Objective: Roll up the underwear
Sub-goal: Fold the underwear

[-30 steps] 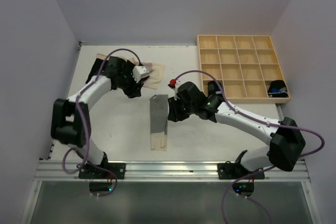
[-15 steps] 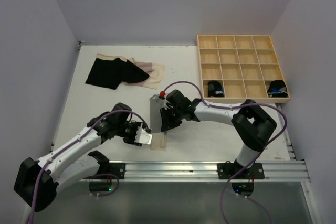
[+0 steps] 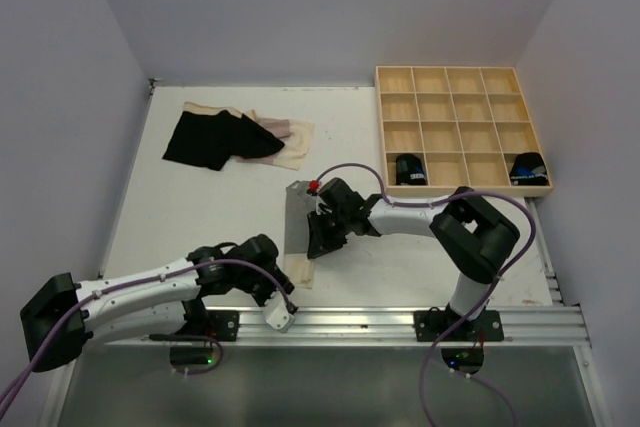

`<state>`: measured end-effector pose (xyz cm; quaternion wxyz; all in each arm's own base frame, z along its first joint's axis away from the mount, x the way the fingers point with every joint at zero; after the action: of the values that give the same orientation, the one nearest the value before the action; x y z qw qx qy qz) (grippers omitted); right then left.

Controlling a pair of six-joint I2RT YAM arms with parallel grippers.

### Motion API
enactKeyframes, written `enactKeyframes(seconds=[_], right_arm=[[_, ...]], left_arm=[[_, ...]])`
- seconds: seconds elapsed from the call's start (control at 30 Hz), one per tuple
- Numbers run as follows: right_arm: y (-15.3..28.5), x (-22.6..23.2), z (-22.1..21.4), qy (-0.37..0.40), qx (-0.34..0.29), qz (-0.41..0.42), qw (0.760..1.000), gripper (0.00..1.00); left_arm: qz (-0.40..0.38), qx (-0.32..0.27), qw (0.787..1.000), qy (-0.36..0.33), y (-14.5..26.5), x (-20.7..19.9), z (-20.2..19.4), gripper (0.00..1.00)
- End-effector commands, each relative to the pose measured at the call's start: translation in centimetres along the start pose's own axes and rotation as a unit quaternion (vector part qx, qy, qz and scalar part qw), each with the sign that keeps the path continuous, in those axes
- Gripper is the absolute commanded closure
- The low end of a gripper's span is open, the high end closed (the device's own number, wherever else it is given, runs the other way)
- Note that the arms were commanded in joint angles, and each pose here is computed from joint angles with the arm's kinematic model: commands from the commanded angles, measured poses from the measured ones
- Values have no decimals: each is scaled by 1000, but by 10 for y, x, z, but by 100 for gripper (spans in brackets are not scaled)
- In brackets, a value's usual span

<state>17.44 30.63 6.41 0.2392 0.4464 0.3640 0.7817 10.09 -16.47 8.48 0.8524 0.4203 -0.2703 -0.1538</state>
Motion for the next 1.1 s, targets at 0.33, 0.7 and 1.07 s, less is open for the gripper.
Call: enactKeyframes(seconds=[0.33,0.7,1.07], right_arm=[[0,-3,-13,-2,18,-1,1000,78],[-1,-8,-18,3,29,-7,1000,80],[4,-10,-23,16,40,-15,999,81]], left_arm=[[29,57,991,-116,-23,-1,-16,68],[35,-5,998,-55,-12,14,14,100],[52,-53,994,86,9,47,16,100]])
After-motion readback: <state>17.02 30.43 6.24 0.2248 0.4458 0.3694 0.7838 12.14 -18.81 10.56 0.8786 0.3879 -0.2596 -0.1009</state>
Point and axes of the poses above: each gripper's point midway between its finger pads, its own y axis back along the fingers, its own x axis along the line the jaws close on, z = x × y, the point moved 6 cm from there along y, back along the fingers, and after that the axes turned 7 degrees about y, right-handed, at the moved point
